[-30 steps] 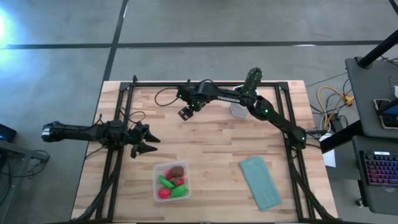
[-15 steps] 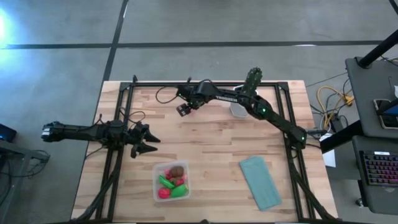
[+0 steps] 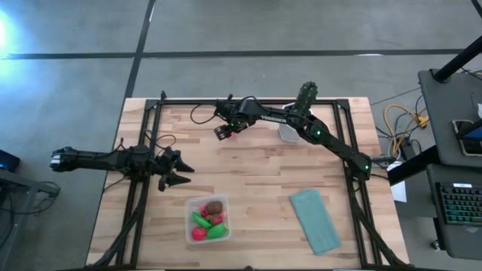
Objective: Pick and placing Produce into tupperware
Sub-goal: Put the pink peach into the transparent bin
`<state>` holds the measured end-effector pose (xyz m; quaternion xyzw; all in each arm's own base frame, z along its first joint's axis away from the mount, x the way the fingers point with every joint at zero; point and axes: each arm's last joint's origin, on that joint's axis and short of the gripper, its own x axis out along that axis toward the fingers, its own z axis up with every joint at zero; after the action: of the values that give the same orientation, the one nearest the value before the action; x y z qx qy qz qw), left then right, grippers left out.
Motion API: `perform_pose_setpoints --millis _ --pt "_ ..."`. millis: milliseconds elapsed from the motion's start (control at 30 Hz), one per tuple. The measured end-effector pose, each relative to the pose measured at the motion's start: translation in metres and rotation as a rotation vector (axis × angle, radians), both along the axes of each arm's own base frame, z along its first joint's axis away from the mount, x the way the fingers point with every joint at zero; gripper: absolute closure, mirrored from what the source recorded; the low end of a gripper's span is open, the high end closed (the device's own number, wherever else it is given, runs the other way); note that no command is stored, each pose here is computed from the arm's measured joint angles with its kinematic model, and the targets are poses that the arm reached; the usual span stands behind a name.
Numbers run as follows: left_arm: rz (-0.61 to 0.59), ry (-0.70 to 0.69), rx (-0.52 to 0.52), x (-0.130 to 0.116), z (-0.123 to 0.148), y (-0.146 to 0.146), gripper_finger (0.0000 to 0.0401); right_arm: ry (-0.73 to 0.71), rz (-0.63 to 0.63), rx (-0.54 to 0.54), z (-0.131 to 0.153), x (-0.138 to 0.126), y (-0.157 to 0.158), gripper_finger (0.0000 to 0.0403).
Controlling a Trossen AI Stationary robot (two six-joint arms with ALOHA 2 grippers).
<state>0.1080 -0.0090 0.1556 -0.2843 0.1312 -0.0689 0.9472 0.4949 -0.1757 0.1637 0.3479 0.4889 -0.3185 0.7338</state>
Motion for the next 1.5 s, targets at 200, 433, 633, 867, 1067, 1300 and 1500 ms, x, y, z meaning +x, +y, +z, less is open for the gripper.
perform_pose_setpoints --millis 200,433,633,867,1067,1300,1500 --pt "0.000 -0.001 0.000 0.000 0.000 0.000 0.0155 0.005 -0.009 -0.003 -0.001 0.001 0.003 0.0194" --pt "0.000 -0.001 0.000 0.000 0.000 0.000 0.0155 0.013 -0.008 0.004 -0.002 0.001 0.006 0.0202" --pt "0.000 -0.001 0.000 0.000 0.000 0.000 0.0155 0.014 -0.009 0.017 -0.002 0.000 0.006 0.0241" --pt "0.000 0.000 0.000 0.000 0.000 0.000 0.0155 0.012 -0.021 0.021 -0.002 0.000 0.006 0.0270" --pt "0.000 0.000 0.000 0.000 0.000 0.000 0.0155 0.011 -0.021 0.031 -0.002 0.001 0.010 0.0267" --pt "0.000 -0.001 0.000 0.000 0.000 0.000 0.0155 0.012 -0.026 0.038 -0.002 0.003 0.015 0.0283" --pt "0.000 0.000 0.000 0.000 0.000 0.000 0.0155 0.009 -0.040 0.043 -0.002 0.003 0.016 0.0305"
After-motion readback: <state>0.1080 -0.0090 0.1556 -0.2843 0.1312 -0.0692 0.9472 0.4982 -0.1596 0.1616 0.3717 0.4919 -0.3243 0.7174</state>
